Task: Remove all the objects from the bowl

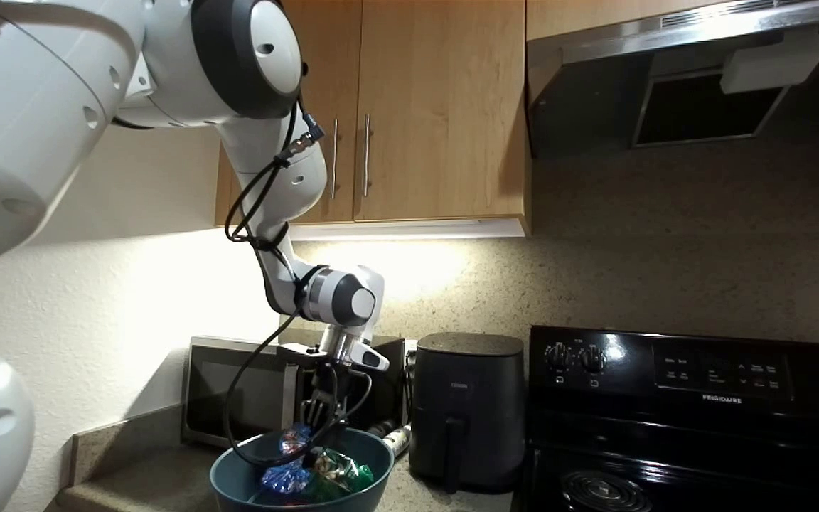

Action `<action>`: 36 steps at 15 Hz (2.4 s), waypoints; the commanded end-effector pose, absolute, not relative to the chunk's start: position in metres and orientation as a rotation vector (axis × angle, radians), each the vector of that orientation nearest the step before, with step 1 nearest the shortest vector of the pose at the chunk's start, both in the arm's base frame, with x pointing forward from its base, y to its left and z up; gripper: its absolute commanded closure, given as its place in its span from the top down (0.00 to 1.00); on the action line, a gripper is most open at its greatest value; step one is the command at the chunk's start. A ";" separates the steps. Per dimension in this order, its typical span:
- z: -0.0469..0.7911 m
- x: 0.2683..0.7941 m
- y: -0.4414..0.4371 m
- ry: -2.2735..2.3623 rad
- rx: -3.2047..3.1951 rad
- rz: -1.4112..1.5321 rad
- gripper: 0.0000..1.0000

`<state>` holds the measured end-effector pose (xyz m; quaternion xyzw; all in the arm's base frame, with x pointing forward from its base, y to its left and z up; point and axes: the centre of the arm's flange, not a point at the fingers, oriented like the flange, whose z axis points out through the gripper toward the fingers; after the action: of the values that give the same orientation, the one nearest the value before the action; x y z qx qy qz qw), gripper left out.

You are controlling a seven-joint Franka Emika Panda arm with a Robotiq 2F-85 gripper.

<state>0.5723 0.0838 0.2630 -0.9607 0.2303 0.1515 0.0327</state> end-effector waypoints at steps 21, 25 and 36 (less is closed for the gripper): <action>0.379 0.481 -0.017 1.467 -2.805 0.114 0.08; 0.364 0.505 -0.033 1.624 -2.769 -0.073 0.06; 0.294 0.571 -0.096 2.098 -2.601 -0.503 0.06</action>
<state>0.5532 -0.0932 0.3119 -0.7835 0.5959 -0.1422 -0.1039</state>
